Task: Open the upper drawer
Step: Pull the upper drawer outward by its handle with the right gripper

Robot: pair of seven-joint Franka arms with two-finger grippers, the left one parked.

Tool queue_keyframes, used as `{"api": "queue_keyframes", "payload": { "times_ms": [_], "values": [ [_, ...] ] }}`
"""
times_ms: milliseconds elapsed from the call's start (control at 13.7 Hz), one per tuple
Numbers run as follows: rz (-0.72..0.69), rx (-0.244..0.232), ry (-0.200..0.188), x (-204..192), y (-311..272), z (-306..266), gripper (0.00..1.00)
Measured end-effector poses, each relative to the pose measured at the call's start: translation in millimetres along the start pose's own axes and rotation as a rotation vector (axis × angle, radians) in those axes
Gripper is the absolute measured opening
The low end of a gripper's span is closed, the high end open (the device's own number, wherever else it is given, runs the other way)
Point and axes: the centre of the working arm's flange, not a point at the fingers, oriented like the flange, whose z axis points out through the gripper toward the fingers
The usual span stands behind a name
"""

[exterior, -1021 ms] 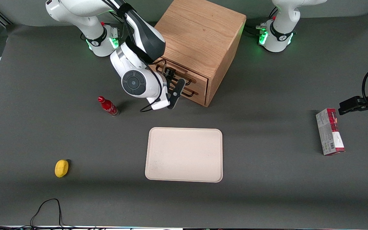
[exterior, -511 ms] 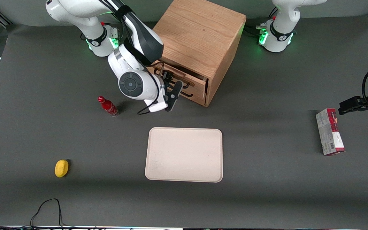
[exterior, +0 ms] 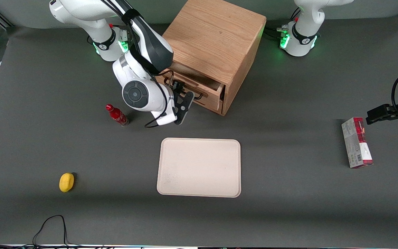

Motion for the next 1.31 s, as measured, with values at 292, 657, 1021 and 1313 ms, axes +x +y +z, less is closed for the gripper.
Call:
{"api": "queue_keyframes", "payload": {
  "times_ms": [292,657,1021,1313],
  "values": [
    [0.017,-0.007,0.024,-5.8,18.7,-5.8,1.0],
    [0.05,-0.014,0.054,-16.1,42.3,-16.7,1.0],
    [0.07,-0.022,0.077,-20.9,56.2,-22.6,1.0],
    [0.09,-0.026,0.092,-25.6,69.3,-27.5,1.0]
  ]
}}
